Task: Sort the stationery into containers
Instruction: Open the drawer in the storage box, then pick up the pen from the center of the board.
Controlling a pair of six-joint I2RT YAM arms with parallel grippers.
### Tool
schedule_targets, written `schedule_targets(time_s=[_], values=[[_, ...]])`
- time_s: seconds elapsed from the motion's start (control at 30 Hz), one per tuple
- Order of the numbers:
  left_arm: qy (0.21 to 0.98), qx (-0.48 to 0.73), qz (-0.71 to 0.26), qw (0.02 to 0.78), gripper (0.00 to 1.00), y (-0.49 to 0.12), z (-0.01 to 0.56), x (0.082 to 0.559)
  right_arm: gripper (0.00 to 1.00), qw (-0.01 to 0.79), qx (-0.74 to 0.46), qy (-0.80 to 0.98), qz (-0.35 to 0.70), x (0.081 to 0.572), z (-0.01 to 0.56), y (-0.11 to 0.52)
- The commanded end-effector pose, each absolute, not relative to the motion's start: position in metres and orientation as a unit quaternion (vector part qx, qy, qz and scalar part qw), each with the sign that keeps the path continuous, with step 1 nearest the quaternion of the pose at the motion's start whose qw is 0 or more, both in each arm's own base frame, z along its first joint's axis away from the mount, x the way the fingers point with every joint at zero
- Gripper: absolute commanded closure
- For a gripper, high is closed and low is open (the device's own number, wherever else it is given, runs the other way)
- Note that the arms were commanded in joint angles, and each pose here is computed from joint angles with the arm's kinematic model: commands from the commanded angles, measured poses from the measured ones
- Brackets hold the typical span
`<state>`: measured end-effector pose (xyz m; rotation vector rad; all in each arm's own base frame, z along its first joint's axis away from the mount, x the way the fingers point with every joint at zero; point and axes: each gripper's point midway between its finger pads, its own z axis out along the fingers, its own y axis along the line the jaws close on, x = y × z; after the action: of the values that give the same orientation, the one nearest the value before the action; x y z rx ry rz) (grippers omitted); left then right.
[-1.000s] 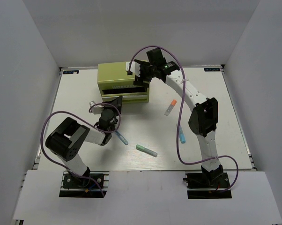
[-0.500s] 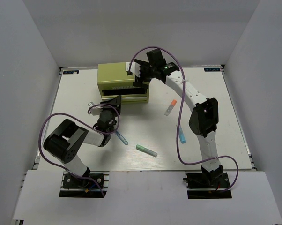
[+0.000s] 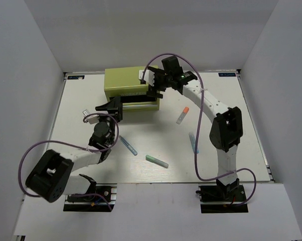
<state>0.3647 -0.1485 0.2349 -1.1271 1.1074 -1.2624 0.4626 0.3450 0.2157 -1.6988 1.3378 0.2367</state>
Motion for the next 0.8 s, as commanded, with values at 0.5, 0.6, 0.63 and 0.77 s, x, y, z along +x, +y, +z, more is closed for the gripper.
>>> schedule_targets(time_s=[0.5,0.6,0.63,0.77], values=[[0.758,-0.409,-0.337,0.382,0.21,-0.137,0.128,0.256,0.26,0.472,-0.493,0.729,0.060,0.401,0.239,0.229],[0.794,-0.387,-0.296,0.364,0.23,-0.132,0.121,0.243,0.72,0.402,-0.424,0.807,0.087,0.389,0.198,0.197],[0.808,-0.371,-0.278,0.363,0.25,-0.129,0.119,0.239,0.87,0.387,-0.396,0.827,0.101,0.383,0.189,0.188],[0.833,-0.335,-0.252,0.360,0.51,-0.133,0.127,0.244,0.74,0.346,-0.317,0.873,0.132,0.374,0.168,0.168]])
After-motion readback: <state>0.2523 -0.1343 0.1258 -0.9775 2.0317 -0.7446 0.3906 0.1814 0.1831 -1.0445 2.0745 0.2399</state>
